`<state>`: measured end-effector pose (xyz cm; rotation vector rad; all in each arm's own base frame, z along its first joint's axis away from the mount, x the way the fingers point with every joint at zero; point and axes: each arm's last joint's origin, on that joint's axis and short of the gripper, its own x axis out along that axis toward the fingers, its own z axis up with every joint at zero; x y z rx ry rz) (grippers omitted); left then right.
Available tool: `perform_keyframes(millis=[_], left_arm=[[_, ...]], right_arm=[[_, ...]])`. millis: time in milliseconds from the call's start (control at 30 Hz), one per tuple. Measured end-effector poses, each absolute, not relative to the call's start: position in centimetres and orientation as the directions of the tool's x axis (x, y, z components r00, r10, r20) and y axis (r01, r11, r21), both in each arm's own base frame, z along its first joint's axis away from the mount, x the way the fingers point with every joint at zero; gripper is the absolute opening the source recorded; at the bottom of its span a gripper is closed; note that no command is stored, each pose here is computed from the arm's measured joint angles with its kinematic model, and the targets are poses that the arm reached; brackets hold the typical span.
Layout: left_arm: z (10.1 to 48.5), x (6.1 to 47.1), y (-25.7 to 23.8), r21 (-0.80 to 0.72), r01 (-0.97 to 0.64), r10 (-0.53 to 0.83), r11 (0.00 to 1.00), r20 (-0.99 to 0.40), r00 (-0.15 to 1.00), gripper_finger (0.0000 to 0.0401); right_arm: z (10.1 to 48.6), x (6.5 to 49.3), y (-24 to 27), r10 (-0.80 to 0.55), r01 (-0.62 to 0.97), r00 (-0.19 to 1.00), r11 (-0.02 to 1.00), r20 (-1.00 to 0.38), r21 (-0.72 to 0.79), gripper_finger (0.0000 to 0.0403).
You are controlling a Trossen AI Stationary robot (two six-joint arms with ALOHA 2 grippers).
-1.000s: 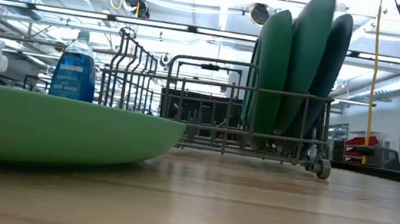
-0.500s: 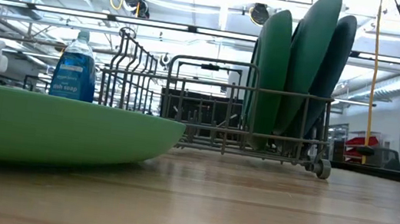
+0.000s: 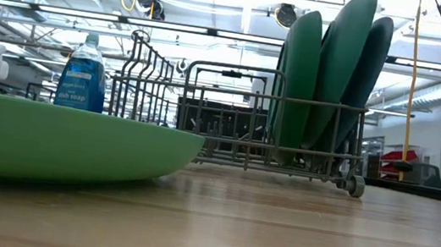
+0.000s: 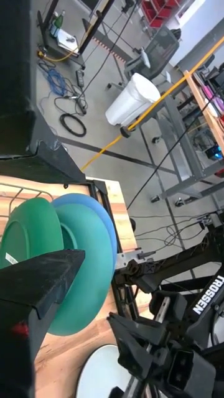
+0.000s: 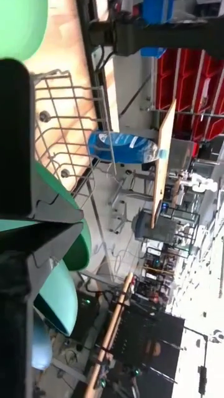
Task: Sort dishes
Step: Put the green plate into the dish rack
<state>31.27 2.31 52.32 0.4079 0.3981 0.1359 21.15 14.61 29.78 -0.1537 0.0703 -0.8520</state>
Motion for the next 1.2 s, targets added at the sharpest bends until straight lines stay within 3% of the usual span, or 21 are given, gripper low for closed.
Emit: perform_keyframes(millis=[433,533,667,933,1200], left_arm=[[52.3,31.3,2.3,0.411,-0.049,0.207,0.91,-0.349,0.914,0.0182],[52.3,31.3,2.3,0.411,-0.049,0.207,0.91,-0.349,0.914,0.0182],[52.3,31.3,2.3,0.411,-0.047,0.206,0.91,-0.352,0.913,0.0182],[52.3,31.3,2.3,0.411,-0.046,0.206,0.91,-0.353,0.912,0.0182],[52.3,31.3,2.3,0.411,-0.047,0.206,0.91,-0.353,0.913,0.0182]], right_arm=[[26.4,22.4,14.0,-0.784,0.705,0.621,0.559,0.0,-0.436,0.0],[26.8,22.3,13.8,-0.786,0.721,0.618,0.567,0.0,-0.399,0.0],[29.4,21.1,13.1,-0.783,0.757,0.622,0.602,0.0,-0.254,0.0],[37.1,17.1,11.1,-0.754,0.746,0.657,0.651,0.0,-0.137,0.0],[44.3,15.1,8.0,-0.79,0.764,0.613,0.592,0.001,-0.258,0.0]])
